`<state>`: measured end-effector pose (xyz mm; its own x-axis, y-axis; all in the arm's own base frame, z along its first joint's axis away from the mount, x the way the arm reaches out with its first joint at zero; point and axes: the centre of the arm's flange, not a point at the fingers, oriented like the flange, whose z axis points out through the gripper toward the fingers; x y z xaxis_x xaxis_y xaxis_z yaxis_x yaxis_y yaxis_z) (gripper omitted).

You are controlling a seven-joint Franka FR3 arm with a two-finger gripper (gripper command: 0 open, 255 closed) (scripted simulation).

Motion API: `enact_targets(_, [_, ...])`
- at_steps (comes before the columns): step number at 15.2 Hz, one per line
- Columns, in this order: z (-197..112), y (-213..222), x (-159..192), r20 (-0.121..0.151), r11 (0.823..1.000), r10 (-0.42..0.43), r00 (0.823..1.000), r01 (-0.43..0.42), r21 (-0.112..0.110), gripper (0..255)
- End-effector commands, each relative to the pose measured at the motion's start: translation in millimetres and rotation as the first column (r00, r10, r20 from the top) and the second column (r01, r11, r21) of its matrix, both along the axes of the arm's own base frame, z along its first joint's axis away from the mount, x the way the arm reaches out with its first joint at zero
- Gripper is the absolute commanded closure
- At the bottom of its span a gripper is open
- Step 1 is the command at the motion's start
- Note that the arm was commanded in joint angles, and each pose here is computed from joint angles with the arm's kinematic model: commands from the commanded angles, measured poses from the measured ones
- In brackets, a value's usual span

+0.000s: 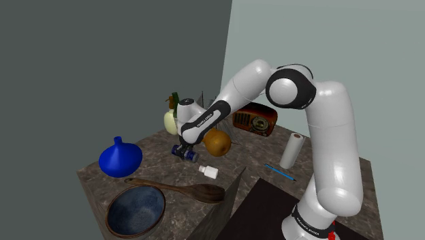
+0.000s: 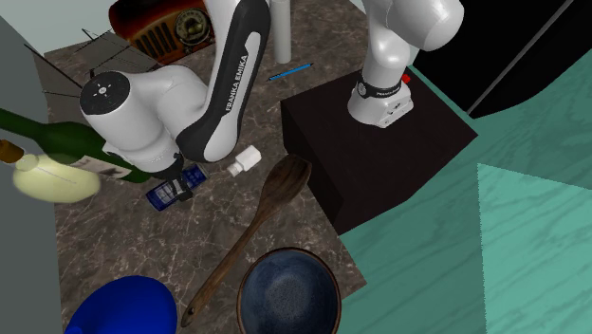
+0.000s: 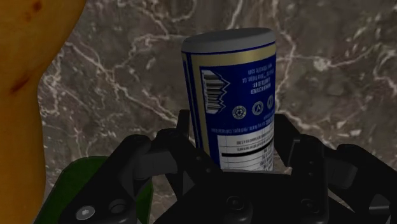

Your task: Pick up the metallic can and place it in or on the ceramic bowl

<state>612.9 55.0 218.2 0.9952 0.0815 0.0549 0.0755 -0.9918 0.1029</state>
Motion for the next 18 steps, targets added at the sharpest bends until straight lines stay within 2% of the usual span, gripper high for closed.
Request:
enact_targets(1, [5.1, 0.0, -0.1, 0.000, 1.000, 0.000, 1.000, 0.000, 0.000, 255])
enact_targets(18, [94.9, 0.0, -0.1, 0.000, 1.000, 0.000, 1.000, 0.000, 0.000, 255])
